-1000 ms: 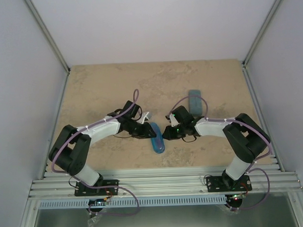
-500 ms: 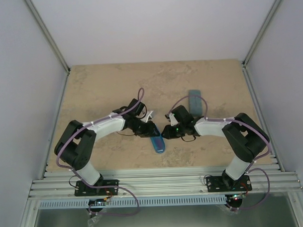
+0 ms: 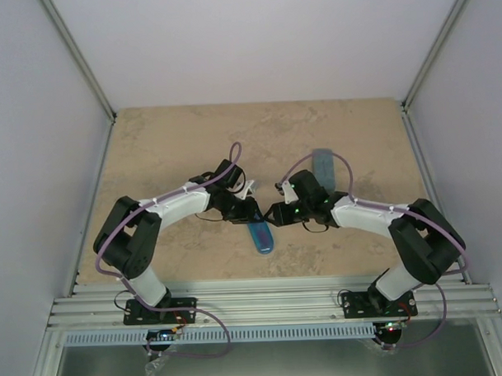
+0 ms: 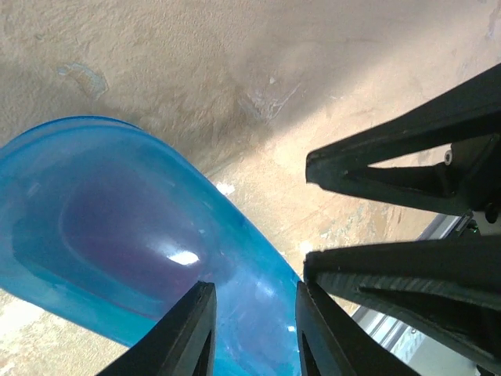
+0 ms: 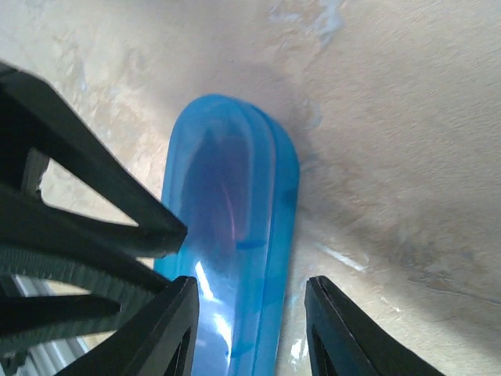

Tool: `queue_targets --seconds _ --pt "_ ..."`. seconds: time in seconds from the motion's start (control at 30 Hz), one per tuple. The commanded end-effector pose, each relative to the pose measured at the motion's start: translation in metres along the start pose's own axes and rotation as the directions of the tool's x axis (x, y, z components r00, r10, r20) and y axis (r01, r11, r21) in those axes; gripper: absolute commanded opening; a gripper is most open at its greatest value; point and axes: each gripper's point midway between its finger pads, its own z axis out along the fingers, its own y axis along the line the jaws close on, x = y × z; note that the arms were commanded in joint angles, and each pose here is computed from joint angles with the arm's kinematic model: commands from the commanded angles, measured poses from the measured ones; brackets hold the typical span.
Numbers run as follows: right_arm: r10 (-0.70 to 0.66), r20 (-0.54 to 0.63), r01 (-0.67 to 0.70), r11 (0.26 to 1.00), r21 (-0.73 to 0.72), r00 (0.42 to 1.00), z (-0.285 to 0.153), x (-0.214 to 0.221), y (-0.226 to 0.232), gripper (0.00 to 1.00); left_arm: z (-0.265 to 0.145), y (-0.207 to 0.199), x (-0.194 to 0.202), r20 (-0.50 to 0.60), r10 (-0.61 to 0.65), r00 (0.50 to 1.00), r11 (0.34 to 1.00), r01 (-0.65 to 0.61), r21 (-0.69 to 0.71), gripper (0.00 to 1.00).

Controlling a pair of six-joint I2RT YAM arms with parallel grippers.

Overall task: Organize the sunglasses
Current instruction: Close the sunglasses case at the center of the board.

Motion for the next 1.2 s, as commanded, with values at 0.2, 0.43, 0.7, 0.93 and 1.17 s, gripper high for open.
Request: queue_targets --seconds 0.2,0.43,0.7,0.93,1.17 --pt "-0.078 -0.123 0.057 0.985 -0.165 0.989 0.012 0.028 0.019 0.35 0.007 0.026 0.014 -0.045 -0.044 0.998 0.992 0.038 -0.116 0.28" --pt "-0.071 -0.170 0.043 0.986 -0.163 0.983 0.019 0.039 0.013 0.34 0.003 0.017 0.007 -0.020 -0.037 0.999 0.995 0.035 -0.088 0.29" --pt "-0.040 -0.181 0.019 0.993 -0.115 0.983 0.024 0.042 0.003 0.33 -0.010 -0.003 -0.008 0.039 -0.022 0.999 0.999 0.024 -0.037 0.37" --pt "-0.012 -0.164 -0.003 0.996 -0.093 0.986 0.028 0.036 0.000 0.34 -0.023 0.013 -0.008 0.088 -0.045 0.995 0.987 0.058 -0.151 0.46" --pt "0.009 -0.152 -0.024 0.995 -0.100 0.988 0.030 0.034 0.001 0.35 -0.013 0.027 0.010 0.047 -0.099 0.994 0.981 0.106 -0.163 0.47"
